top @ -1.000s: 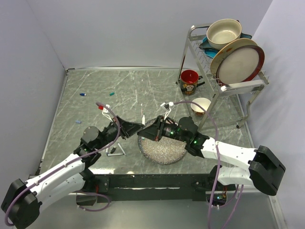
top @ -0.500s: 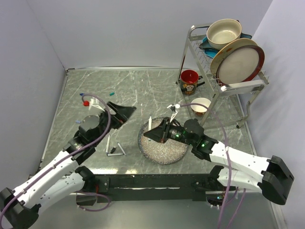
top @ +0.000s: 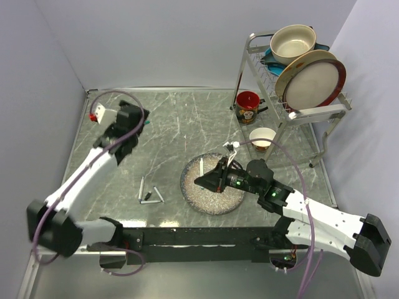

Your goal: Insert the pens into the pen caps

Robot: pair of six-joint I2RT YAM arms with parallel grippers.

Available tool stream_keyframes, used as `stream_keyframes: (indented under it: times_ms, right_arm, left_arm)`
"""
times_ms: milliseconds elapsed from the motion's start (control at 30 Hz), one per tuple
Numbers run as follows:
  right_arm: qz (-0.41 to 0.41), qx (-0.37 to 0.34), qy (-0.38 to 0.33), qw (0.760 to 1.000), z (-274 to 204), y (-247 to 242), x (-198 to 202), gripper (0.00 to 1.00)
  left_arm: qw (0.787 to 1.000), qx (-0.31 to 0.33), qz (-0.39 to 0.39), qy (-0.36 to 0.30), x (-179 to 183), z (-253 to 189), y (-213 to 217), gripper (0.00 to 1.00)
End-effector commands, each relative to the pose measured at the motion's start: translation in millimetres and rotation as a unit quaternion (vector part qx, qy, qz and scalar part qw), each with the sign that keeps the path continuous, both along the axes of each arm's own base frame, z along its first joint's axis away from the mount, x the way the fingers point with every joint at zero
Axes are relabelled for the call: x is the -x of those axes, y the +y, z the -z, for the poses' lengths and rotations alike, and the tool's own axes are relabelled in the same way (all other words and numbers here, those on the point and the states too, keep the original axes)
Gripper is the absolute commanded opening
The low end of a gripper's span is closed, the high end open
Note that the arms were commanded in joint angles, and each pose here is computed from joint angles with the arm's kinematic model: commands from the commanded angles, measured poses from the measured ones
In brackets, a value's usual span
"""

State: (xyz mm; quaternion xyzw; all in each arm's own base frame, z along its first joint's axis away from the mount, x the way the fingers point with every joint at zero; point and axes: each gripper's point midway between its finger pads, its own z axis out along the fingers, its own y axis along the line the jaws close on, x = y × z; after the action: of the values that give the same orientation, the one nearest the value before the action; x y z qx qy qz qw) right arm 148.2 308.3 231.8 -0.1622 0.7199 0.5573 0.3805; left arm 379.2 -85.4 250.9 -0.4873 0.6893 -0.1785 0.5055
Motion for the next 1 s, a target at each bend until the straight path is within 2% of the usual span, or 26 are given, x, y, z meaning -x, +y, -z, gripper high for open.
stream_keyframes:
  times_ms: [0, 67, 100, 133, 200, 267, 300, 500, 600, 700, 967]
  right_arm:
    - [0.000, -0.006, -0.030, 1.000, -14, -6, 2, 0.00]
    - [0.015, -0.005, -0.030, 0.999, -15, -10, -2, 0.00]
    - [0.019, -0.007, -0.036, 0.999, -18, -12, -2, 0.00]
    - [0.021, -0.003, -0.040, 0.999, -18, -13, -2, 0.00]
    - [0.028, -0.004, -0.048, 0.998, -21, -17, -3, 0.00]
    - [0.040, -0.001, -0.050, 0.998, -19, -20, -5, 0.00]
    - [0.043, 0.000, -0.050, 0.998, -18, -21, -6, 0.00]
    - [0.062, 0.008, -0.057, 0.996, -16, -24, -12, 0.00]
    - [0.063, 0.015, -0.054, 0.996, -12, -23, -14, 0.00]
    - [0.062, 0.019, -0.050, 0.997, -8, -21, -16, 0.00]
    - [0.074, 0.028, -0.052, 0.996, -3, -21, -22, 0.00]
  left_arm:
    - [0.995, 0.068, -0.040, 0.053, -39, 27, 14, 0.97]
    - [0.998, 0.025, -0.031, 0.047, -63, 18, 20, 0.91]
    - [0.994, -0.016, -0.050, 0.096, -69, 46, 30, 0.91]
    - [0.994, -0.018, -0.062, 0.090, -83, 28, 33, 0.91]
    - [0.985, -0.018, -0.084, 0.147, -95, 59, 45, 0.90]
    - [0.981, 0.011, -0.089, 0.171, -105, 63, 48, 0.89]
    - [0.977, 0.027, -0.097, 0.189, -112, 82, 45, 0.88]
    - [0.965, 0.107, -0.101, 0.218, -146, 127, 24, 0.80]
    - [0.960, 0.129, -0.113, 0.220, -166, 131, 19, 0.77]
    - [0.952, 0.150, -0.119, 0.238, -174, 149, 17, 0.75]
    - [0.925, 0.184, -0.175, 0.283, -165, 188, 22, 0.64]
